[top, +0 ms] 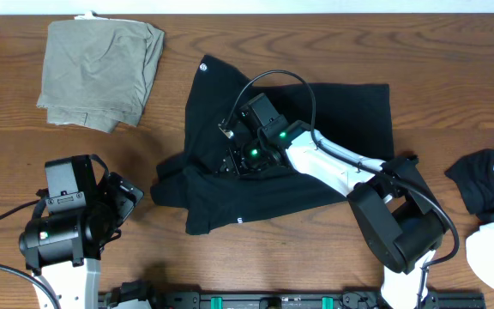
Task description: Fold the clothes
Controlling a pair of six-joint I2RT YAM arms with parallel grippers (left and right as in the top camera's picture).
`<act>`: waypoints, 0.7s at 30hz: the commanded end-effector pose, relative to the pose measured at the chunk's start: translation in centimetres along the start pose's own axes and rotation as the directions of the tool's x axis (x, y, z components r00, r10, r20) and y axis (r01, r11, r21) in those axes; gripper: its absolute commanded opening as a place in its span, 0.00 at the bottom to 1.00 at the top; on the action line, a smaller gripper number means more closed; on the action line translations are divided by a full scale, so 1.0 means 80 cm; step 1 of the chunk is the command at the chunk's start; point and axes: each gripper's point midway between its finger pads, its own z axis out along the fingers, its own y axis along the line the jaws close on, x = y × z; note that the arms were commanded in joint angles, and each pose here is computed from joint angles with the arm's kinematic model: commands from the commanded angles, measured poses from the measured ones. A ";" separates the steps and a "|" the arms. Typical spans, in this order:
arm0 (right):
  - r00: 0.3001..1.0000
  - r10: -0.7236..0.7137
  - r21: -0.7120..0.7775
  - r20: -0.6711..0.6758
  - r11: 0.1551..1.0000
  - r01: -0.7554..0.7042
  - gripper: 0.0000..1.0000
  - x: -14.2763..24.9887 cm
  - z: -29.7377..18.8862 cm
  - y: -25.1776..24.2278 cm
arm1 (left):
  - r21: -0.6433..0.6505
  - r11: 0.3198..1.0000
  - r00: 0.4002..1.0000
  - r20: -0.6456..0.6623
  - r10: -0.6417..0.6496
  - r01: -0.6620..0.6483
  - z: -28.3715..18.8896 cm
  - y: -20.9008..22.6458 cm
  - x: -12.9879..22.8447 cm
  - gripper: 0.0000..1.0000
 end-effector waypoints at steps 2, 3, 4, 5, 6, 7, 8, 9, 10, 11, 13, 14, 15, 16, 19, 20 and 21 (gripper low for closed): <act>1.000 -0.010 0.003 -0.009 1.000 0.010 0.13 0.000 0.010 0.006 | 0.010 1.000 1.000 0.018 0.006 -0.006 -0.007 -0.002 -0.005 0.98; 1.000 -0.013 0.008 -0.010 1.000 0.013 0.10 0.002 0.012 0.007 | 0.010 1.000 1.000 0.018 0.006 -0.006 -0.007 -0.002 -0.005 0.98; 1.000 -0.015 0.014 -0.009 1.000 0.015 0.06 0.002 0.013 0.007 | 0.010 1.000 1.000 0.018 0.006 -0.006 -0.007 -0.002 -0.005 0.98; 1.000 -0.004 0.031 -0.004 1.000 0.004 0.02 0.002 0.015 0.005 | 0.010 1.000 1.000 0.018 0.006 -0.006 -0.007 -0.002 -0.005 0.98; 1.000 0.002 0.049 0.001 0.999 -0.002 0.01 0.002 0.016 0.003 | 0.010 1.000 1.000 0.018 0.006 -0.006 -0.007 -0.002 -0.005 0.98; 1.000 0.008 0.072 0.009 0.997 -0.008 0.02 0.001 0.018 0.000 | 0.010 1.000 1.000 0.018 0.006 -0.006 -0.007 -0.002 -0.005 0.98; 1.000 0.011 0.099 0.021 0.995 -0.013 0.01 0.000 0.019 -0.005 | 0.010 1.000 1.000 0.018 0.006 -0.006 -0.007 -0.002 -0.005 0.98; 0.999 0.009 0.128 0.035 0.992 -0.013 0.02 -0.002 0.018 -0.011 | 0.010 1.000 1.000 0.018 0.006 -0.006 -0.007 -0.002 -0.005 0.98; 0.999 0.010 0.158 0.046 0.987 -0.017 0.02 -0.004 0.017 -0.017 | 0.010 1.000 1.000 0.018 0.006 -0.006 -0.007 -0.002 -0.005 0.98; 0.998 0.011 0.191 0.059 0.981 -0.022 0.02 -0.006 0.016 -0.025 | 0.010 1.000 1.000 0.017 0.006 -0.006 -0.007 -0.001 -0.005 0.98; 0.995 0.018 0.280 0.093 0.959 -0.043 0.02 -0.013 0.007 -0.046 | 0.010 1.000 1.000 0.017 0.006 -0.006 -0.007 -0.002 -0.005 0.98; 0.994 0.026 0.343 0.111 0.937 -0.063 0.02 -0.016 -0.001 -0.061 | 0.010 1.000 1.000 0.017 0.006 -0.006 -0.007 -0.001 -0.005 0.98; 0.992 0.034 0.385 0.121 0.919 -0.078 0.02 -0.019 -0.009 -0.069 | 0.010 1.000 1.000 0.018 0.006 -0.006 -0.007 -0.002 -0.005 0.98; 0.991 0.040 0.428 0.129 0.899 -0.092 0.01 -0.022 -0.018 -0.076 | 0.010 1.000 1.000 0.017 0.006 -0.006 -0.007 -0.001 -0.005 0.98; 0.991 0.009 0.543 0.133 0.836 -0.080 0.01 -0.037 -0.050 -0.079 | 0.010 1.000 1.000 0.018 0.006 -0.006 -0.007 -0.002 -0.005 0.98; 0.991 -0.007 0.561 0.131 0.825 -0.068 0.01 -0.042 -0.057 -0.074 | 0.010 1.000 1.000 0.018 0.006 -0.006 -0.007 -0.002 -0.005 0.98; 0.991 -0.020 0.576 0.134 0.815 -0.061 0.01 -0.049 -0.064 -0.066 | 0.010 1.000 1.000 0.018 0.006 -0.006 -0.007 -0.002 -0.005 0.98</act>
